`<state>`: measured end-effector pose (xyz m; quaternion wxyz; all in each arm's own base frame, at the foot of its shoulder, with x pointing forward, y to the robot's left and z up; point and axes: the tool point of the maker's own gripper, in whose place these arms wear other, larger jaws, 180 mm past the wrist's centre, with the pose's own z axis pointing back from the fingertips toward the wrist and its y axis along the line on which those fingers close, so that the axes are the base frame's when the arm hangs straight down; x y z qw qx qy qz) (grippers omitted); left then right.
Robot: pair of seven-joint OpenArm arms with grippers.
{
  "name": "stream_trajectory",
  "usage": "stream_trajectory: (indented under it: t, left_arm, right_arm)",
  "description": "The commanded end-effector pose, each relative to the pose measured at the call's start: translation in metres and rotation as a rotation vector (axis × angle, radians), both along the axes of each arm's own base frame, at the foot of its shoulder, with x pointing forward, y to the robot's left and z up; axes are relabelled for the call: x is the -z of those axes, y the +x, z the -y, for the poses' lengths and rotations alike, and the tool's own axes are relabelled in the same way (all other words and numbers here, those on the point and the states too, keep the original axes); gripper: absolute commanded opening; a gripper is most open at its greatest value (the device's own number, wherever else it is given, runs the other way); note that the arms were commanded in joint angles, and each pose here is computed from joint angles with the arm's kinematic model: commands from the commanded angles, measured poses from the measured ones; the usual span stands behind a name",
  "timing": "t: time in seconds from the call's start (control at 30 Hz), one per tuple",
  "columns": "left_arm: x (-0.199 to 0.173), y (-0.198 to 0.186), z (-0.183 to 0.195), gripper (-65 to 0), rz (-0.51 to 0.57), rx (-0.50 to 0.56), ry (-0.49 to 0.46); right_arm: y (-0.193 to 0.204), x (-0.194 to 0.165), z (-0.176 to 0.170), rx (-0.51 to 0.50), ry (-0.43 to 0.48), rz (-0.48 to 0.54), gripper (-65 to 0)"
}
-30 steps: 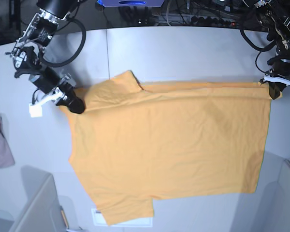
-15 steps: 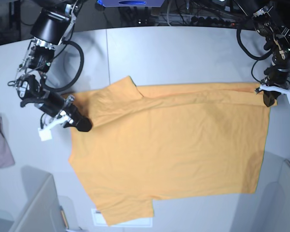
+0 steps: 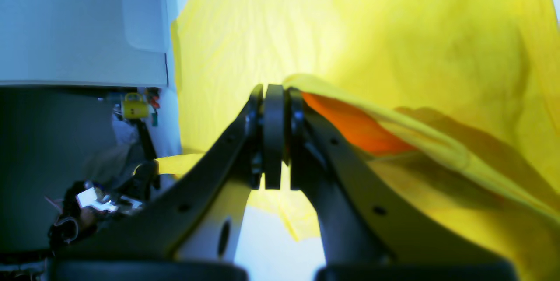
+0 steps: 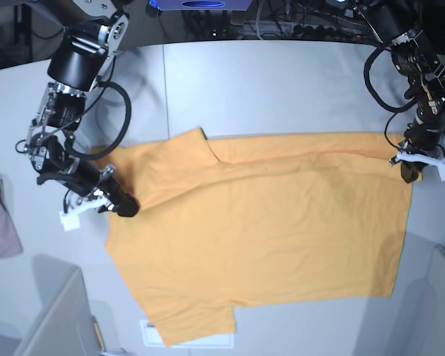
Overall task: Fold the T-shirt properly
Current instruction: 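Lift the shoulder corners and pull them toward the robot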
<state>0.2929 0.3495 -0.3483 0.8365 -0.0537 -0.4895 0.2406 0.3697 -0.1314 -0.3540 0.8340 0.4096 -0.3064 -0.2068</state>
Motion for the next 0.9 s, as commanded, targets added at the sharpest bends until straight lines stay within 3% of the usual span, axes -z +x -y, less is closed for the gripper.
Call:
stream_trajectory:
  t: [0.0, 0.17, 0.37, 0.63, 0.87]
  left_arm:
    - [-0.016, 0.011, -0.006, -65.0, 0.049, -0.006, 0.025]
    - [-0.013, 0.022, -0.011, -65.0, 0.036, -0.014, 0.030]
    - [-0.010, 0.035, -0.014, -65.0, 0.028, -0.024, 0.030]
    - [-0.004, 0.052, -0.002, -65.0, -0.012, 0.025, 0.071]
    - [0.007, 0.062, -0.005, -65.0, -0.031, 0.013, 0.027]
  right_arm:
    - [0.016, -0.020, 0.003, 0.015, 0.007, 0.069, -65.0]
    - [0.026, -0.012, -0.002, 0.028, 0.029, 0.054, -65.0]
    - [0.040, 0.000, -0.003, 0.047, -0.023, 0.068, -65.0]
    - [0.049, 0.006, -0.002, 0.066, -0.016, 0.056, -65.0]
    - [0.059, 0.016, 0.005, 0.088, -0.068, 0.038, -65.0]
